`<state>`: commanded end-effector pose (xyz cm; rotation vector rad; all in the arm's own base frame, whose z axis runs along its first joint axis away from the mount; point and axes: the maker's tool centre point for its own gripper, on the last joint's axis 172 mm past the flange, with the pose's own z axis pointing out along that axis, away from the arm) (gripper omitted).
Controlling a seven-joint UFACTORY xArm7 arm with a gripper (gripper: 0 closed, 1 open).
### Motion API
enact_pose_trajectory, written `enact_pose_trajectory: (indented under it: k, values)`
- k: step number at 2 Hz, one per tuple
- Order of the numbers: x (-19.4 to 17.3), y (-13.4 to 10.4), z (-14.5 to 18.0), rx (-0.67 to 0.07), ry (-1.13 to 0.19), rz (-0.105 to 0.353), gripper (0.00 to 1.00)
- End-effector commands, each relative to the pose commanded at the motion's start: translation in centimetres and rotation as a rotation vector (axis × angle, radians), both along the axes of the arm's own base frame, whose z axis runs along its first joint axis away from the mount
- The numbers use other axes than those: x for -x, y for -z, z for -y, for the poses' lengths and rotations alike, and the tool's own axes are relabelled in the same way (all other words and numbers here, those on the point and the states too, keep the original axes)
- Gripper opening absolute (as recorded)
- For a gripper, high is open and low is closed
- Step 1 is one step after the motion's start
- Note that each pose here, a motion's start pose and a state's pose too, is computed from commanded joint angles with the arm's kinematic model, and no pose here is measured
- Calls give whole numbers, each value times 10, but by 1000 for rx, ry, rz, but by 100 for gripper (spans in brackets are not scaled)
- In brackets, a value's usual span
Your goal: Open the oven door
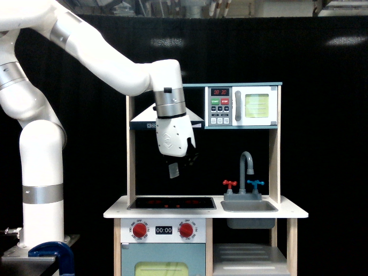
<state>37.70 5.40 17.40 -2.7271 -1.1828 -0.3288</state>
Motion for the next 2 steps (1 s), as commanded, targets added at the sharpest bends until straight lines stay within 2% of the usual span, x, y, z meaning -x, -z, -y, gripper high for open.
enact_pose_trajectory:
  k: [1, 2]
  values:
    - [-82, -27, -38, -165, -378, 68, 100]
    - [-138, -53, -47, -576, -854, 53, 100]
